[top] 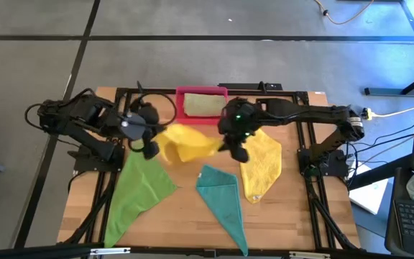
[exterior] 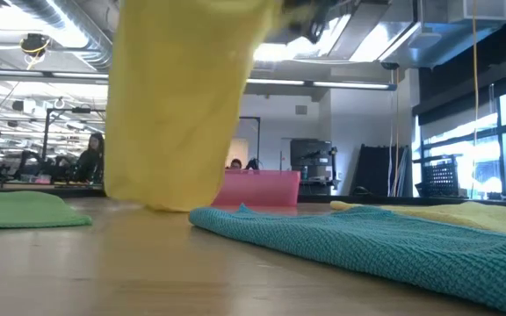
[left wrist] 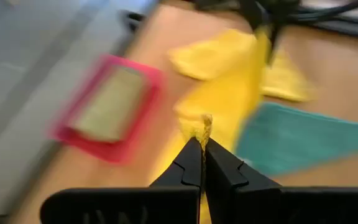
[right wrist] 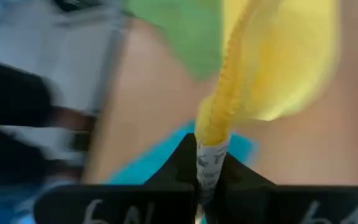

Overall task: Fold microfiber towels
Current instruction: Fold the left yellow microfiber cloth

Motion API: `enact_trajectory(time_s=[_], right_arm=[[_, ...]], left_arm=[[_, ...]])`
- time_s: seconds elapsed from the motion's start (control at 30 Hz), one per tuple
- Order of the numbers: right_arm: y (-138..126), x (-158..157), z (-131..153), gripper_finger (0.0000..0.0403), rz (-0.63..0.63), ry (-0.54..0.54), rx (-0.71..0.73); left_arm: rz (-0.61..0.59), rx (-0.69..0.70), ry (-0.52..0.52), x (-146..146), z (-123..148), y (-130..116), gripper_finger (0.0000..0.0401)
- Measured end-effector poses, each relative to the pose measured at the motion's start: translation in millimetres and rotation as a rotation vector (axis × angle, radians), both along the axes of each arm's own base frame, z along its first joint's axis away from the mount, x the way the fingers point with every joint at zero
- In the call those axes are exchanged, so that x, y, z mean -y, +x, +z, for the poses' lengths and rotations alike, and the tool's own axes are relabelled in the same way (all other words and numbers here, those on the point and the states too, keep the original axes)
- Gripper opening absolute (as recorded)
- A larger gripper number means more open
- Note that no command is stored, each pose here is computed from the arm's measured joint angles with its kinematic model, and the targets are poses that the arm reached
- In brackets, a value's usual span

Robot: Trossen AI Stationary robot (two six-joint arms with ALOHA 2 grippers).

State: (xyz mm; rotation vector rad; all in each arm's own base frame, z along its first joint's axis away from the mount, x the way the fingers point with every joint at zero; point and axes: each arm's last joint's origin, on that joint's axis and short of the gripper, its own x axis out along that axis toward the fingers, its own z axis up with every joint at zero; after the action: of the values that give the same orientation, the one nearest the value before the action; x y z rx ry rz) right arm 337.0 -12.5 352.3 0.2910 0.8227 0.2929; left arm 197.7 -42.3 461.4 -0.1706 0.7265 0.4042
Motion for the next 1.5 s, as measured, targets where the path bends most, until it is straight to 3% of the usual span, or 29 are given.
enact_trajectory(time_s=[0.2,0.33,0.47,0.6,0.8,0.97,1.1,1.27,1.4,1.5], right_arm=[[-36.9,-13.0,45.1,0.0008,0.051,0.218,0.102],[-52.9,-15.3,60.3,0.0008,0.079,0.240,0.153],[-49.4,-8.9,45.5,0.0009,0.076,0.093,0.110],[-27.9,4.3,-1.0,0.0009,0.035,-0.096,-0.008],[1.5,27.8,-70.5,0.0009,-0.101,-0.330,-0.200],[10.0,46.9,-82.3,0.0009,-0.285,-0.592,-0.277],[14.8,55.5,-70.2,0.0009,-0.389,-0.741,-0.212],[17.2,57.4,-57.3,0.0009,-0.397,-0.816,-0.179],[16.8,56.0,-57.1,0.0010,-0.401,-0.832,-0.188],[15.7,53.6,-59.2,0.0010,-0.345,-0.771,-0.195]], left_arm=[[-0.145,0.081,-0.273,14.2,12.1,-18.7,0.0000],[-0.146,0.089,-0.286,14.9,14.2,-26.1,0.0000],[-0.039,-0.004,-0.059,8.1,-3.7,-25.2,0.0000],[0.034,-0.174,0.112,1.6,-45.0,-12.0,0.0000],[0.073,-0.422,0.180,-2.8,-140.0,5.9,0.0000],[0.131,-0.456,0.184,-10.6,-188.7,9.5,0.0000],[0.210,-0.450,0.201,-19.5,-197.3,9.2,0.0000],[0.260,-0.419,0.218,-28.2,-190.9,4.0,0.0000],[0.288,-0.369,0.227,-33.1,-182.1,-3.7,0.0000],[0.267,-0.354,0.233,-34.6,-176.2,-10.1,0.0000]])
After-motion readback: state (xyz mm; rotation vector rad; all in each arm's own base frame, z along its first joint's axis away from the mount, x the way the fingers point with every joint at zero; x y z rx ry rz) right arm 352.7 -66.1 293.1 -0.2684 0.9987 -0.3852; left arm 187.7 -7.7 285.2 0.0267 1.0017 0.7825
